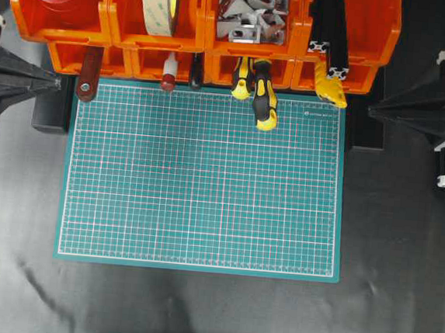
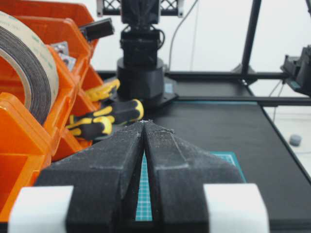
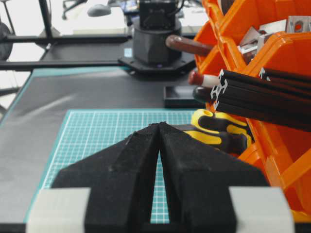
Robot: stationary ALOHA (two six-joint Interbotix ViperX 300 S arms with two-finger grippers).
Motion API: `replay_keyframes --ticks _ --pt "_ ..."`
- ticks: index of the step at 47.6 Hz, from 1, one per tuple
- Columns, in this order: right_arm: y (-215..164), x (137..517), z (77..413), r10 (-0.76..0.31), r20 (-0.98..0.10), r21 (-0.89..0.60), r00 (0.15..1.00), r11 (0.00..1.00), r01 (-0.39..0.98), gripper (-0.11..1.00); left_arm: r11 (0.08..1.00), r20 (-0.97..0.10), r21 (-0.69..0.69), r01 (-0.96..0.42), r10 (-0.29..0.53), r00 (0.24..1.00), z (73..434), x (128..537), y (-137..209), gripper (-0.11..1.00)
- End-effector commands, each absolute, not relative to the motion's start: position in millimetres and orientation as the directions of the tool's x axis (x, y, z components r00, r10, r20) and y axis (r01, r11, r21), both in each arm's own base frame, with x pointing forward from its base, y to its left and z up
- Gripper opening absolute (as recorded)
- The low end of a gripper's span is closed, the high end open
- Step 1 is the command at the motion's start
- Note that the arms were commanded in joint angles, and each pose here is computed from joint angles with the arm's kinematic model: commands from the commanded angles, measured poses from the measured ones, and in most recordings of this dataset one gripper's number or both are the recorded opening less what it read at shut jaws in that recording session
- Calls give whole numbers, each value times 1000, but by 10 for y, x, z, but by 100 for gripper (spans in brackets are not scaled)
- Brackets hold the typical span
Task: Pick cutter from container rack with right arm.
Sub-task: 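Move the right gripper toward the yellow utility knife on the rack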
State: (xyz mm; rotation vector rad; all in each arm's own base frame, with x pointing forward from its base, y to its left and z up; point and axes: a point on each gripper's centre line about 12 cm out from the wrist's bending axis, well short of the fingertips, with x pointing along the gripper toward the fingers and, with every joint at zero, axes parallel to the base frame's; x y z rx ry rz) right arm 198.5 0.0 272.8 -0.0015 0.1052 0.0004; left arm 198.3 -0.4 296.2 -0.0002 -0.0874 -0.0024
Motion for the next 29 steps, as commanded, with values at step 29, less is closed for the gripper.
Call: replay_keyframes --ticks 29 --pt "249 1890 3222 101 -533 -32 840 990 -139 0 999 49 -5 39 -38 998 3428 1938 -73 0"
